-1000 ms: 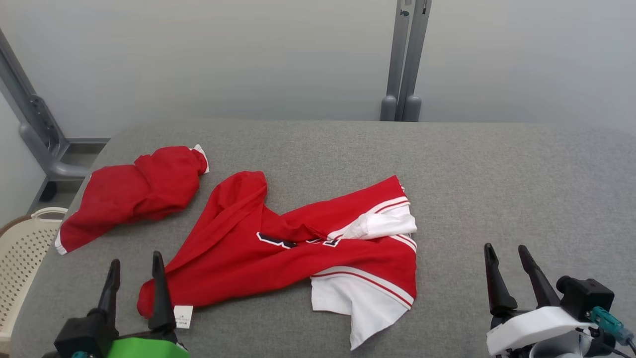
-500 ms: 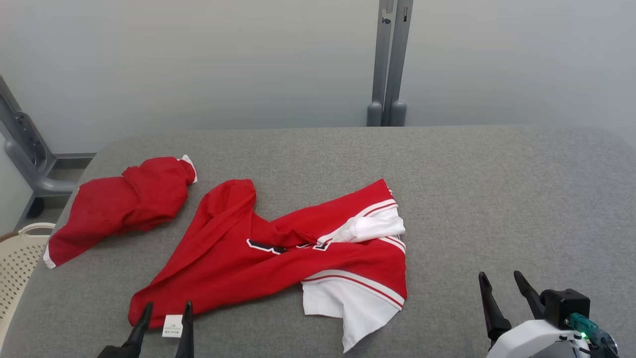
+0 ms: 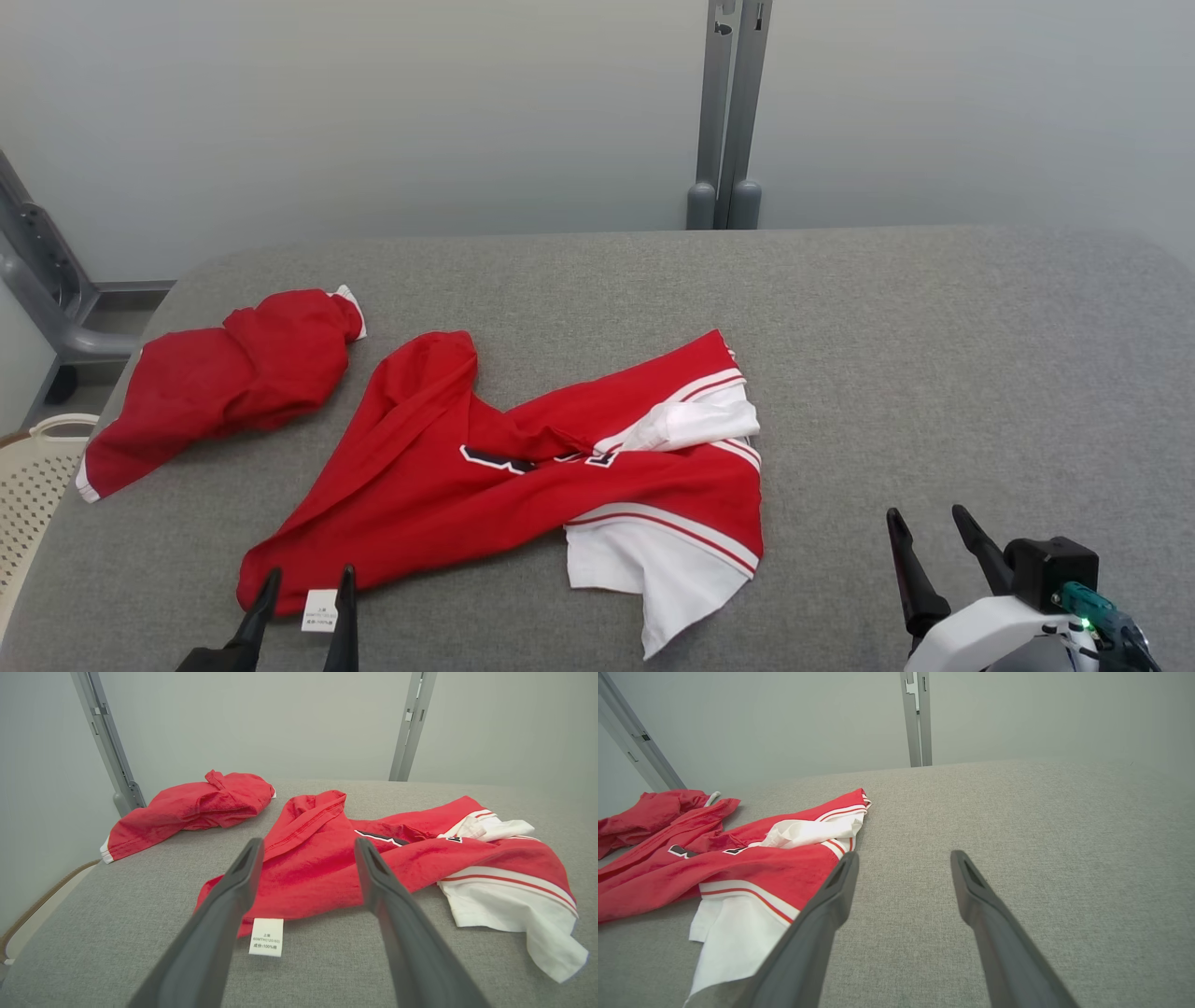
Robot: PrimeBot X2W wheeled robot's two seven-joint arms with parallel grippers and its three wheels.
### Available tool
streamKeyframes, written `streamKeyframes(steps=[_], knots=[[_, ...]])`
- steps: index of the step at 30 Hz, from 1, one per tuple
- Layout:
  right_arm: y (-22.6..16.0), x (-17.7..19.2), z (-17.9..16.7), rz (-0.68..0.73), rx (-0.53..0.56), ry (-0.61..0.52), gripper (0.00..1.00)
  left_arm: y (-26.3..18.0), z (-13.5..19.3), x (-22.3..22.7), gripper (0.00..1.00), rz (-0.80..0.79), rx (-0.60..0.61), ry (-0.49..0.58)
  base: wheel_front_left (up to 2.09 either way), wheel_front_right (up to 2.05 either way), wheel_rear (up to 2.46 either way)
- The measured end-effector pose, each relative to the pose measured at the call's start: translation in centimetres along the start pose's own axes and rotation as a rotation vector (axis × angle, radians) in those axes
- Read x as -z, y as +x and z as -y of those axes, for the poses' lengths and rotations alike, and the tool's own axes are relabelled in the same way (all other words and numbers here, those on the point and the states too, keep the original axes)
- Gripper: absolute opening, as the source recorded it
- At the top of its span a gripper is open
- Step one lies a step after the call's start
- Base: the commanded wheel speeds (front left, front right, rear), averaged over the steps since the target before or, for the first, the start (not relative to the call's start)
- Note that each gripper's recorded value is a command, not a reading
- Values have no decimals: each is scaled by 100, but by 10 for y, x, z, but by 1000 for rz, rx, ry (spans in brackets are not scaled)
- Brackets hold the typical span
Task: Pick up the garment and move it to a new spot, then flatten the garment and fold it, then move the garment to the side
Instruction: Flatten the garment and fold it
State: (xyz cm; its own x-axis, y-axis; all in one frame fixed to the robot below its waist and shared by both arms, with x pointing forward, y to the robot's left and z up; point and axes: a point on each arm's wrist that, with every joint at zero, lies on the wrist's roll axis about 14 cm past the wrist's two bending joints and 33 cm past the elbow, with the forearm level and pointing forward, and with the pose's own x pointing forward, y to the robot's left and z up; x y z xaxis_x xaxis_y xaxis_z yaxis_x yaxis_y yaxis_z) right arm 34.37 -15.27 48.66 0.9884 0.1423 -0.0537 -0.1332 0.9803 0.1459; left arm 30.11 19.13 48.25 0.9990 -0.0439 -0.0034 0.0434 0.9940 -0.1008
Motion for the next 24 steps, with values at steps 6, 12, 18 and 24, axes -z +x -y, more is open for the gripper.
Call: streamKeyframes(steps=[6,12,18,24], knots=[[1,3,-8,-27,-26,-16,100,-2,-3,12,100,-38,-14,-19,0,0,0],[0,23,-23,-171,-70,-18,100,2,-16,27,100,-145,-23,8,0,0,0],[-8,43,-65,-320,-195,2,100,16,-35,35,100,-257,-49,72,0,0,0],[-12,45,-90,-369,-273,-3,100,29,-44,43,100,-340,-68,76,0,0,0]])
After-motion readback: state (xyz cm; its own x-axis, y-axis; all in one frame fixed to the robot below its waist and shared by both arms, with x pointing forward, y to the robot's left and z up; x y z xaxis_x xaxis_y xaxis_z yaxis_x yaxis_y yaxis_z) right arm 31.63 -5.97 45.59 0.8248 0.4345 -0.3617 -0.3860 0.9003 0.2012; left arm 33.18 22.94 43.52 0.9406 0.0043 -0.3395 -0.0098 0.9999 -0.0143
